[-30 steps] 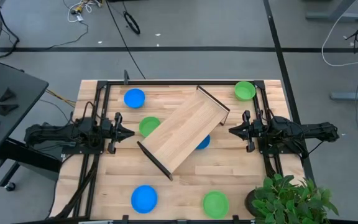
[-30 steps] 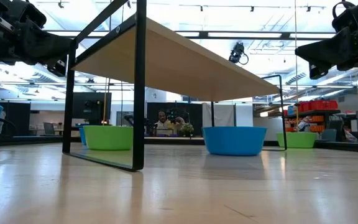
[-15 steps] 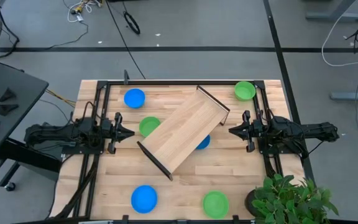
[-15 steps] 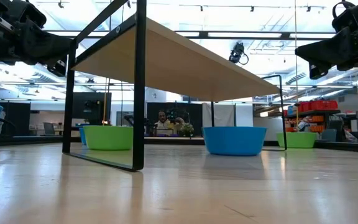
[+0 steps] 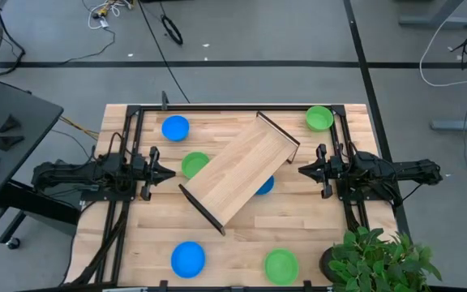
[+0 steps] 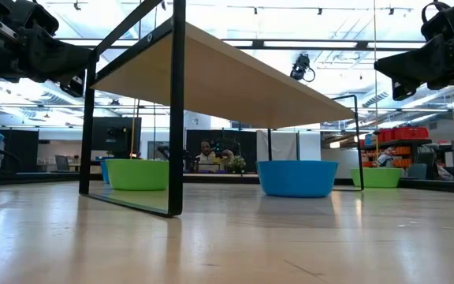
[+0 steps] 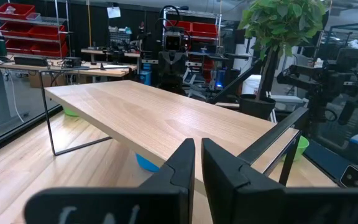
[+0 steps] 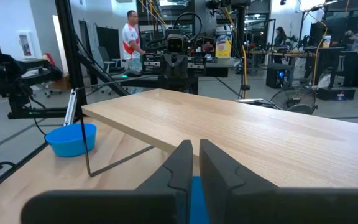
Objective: Pick & Place Mini bowls
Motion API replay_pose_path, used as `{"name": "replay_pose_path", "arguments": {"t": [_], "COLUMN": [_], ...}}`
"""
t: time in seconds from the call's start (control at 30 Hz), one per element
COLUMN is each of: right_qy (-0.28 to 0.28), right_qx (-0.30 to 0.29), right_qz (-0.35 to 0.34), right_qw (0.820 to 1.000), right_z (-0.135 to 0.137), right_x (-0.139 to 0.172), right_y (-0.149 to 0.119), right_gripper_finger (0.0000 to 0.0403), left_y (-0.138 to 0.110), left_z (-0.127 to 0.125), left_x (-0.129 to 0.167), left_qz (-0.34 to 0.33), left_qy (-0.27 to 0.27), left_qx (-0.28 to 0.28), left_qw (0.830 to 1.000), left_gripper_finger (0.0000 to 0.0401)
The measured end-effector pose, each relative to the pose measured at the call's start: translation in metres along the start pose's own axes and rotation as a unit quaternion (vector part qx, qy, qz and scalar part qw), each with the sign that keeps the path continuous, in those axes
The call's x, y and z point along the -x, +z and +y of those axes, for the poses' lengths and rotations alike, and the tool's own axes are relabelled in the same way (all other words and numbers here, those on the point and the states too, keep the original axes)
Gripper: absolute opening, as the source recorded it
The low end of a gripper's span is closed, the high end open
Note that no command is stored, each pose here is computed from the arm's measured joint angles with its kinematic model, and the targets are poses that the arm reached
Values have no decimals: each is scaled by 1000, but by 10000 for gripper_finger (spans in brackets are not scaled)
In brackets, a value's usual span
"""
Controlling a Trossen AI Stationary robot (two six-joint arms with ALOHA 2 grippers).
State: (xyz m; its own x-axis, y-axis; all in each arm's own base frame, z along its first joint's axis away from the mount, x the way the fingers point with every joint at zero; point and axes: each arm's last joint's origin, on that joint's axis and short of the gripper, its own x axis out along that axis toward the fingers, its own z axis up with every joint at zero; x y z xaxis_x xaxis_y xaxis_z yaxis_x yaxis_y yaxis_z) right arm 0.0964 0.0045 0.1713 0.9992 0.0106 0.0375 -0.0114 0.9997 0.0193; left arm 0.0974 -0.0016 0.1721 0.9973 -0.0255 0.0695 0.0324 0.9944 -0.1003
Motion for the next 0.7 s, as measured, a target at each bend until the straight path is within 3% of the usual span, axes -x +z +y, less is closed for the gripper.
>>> {"name": "replay_pose_path", "arguments": {"t": [0.7], "right_qy": [-8], "right_qx": [6], "right_qz": [-9], "right_qw": [1000], "right_z": [0], "right_x": [0], "right_y": [2], "right_gripper_finger": [33], "left_y": [0], "left_z": [0], "left_x": [0], "left_qz": [0], "left_qy": [0], "left_qx": [0], "left_qw": [1000], "left_gripper_finger": [32]}}
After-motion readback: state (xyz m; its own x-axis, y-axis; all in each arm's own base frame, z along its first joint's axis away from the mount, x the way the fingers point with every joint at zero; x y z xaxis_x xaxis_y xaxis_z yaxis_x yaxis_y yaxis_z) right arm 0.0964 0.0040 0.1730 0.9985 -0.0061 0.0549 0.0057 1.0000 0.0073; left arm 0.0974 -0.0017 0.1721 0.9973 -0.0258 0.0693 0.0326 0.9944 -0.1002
